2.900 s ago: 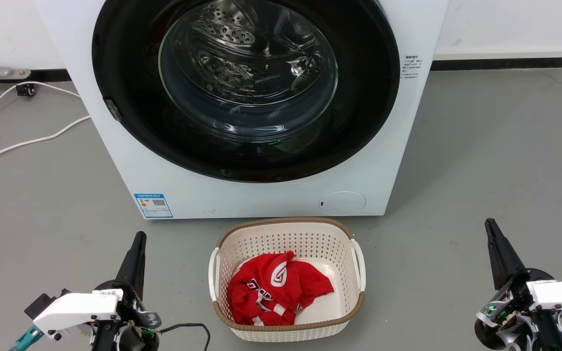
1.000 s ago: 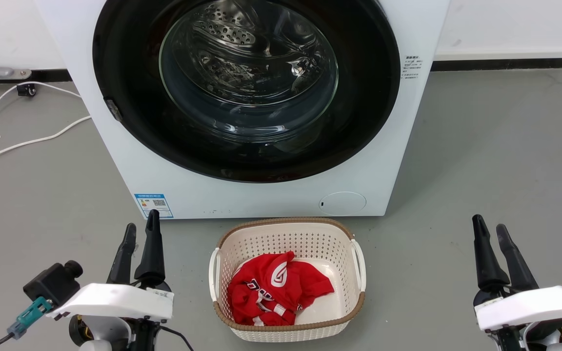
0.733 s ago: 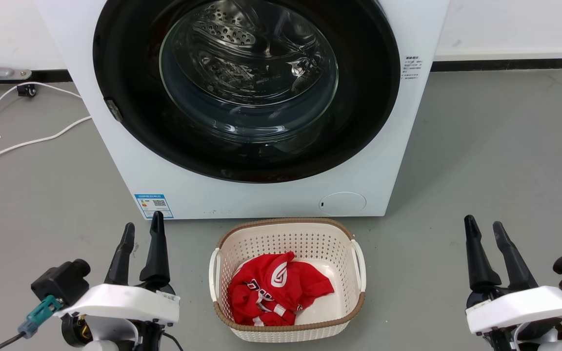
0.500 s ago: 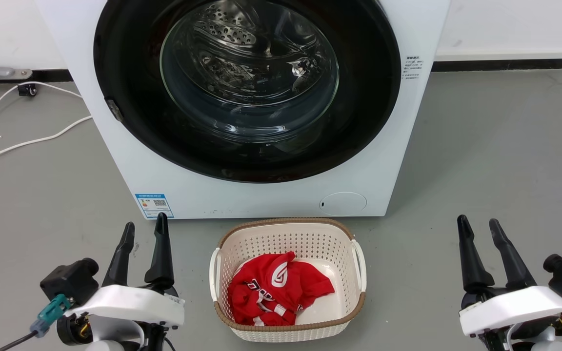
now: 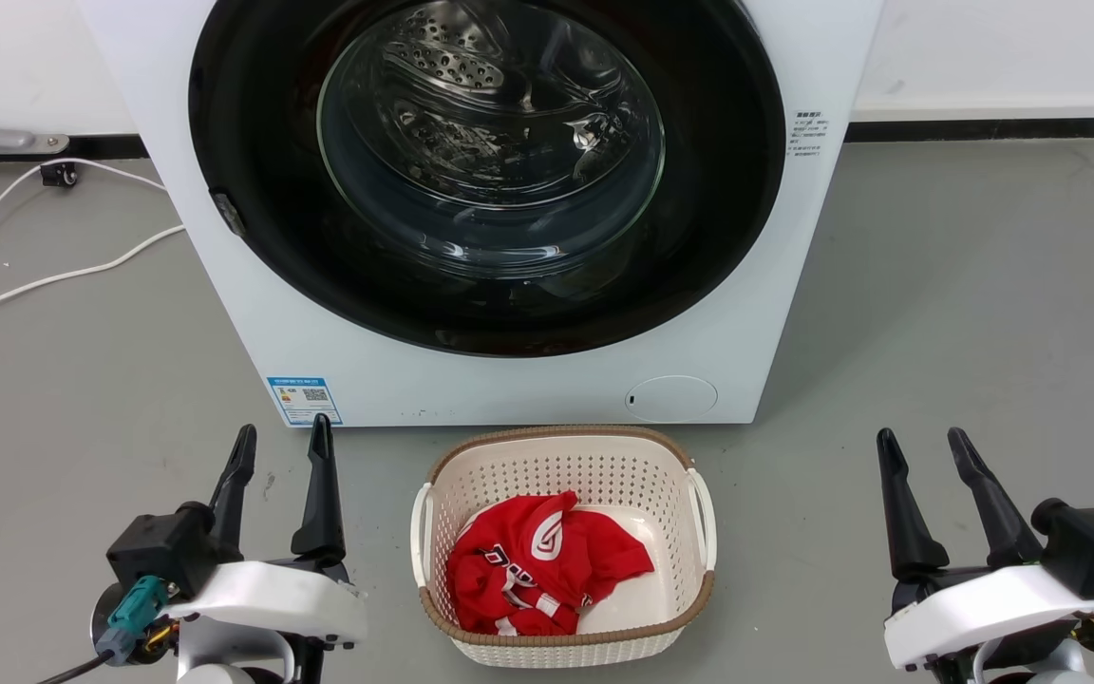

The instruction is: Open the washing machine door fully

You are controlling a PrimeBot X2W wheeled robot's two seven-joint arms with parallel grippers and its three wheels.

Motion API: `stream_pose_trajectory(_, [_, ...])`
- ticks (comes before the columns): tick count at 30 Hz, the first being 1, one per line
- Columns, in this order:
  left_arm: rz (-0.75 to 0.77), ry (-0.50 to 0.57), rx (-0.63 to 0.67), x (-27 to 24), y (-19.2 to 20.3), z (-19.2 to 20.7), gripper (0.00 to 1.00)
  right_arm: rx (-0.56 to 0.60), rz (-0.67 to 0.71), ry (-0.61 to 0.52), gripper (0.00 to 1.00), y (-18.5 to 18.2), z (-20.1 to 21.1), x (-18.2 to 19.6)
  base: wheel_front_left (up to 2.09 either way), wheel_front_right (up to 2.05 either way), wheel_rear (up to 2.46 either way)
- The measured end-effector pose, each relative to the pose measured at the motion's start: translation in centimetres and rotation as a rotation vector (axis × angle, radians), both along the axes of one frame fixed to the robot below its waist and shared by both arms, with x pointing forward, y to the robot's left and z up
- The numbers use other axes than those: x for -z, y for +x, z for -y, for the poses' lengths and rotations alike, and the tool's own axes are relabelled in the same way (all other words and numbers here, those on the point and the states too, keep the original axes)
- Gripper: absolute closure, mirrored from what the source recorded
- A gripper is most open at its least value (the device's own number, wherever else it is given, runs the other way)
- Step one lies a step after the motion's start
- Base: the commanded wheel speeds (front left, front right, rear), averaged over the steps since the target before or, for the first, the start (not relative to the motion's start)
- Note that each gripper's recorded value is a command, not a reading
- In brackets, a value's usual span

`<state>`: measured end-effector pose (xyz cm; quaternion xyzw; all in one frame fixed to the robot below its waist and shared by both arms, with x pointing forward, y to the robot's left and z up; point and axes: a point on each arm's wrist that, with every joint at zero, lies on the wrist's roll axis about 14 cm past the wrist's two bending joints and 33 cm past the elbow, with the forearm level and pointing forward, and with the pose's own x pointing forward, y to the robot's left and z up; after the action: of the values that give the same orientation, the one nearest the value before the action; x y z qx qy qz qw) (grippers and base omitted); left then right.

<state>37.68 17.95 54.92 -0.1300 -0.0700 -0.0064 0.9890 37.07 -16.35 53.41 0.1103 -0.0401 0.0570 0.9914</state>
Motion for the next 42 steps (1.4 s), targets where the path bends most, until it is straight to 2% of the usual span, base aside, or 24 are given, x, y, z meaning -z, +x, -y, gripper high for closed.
stream_pose_trajectory(15, [0.054, 0.146, -0.023, -1.1, -0.4, 0.2, 0.0, -0.014, 0.003, -0.111, 0.0, -0.2, -0.5, 0.0, 0.0, 0.0, 0.0])
stream_pose_trajectory(42, [0.144, 0.267, -0.055, -2.6, -1.3, 0.3, 0.0, -0.024, 0.052, -0.211, 0.0, -0.2, -1.0, -0.7, 0.0, 0.0, 0.0])
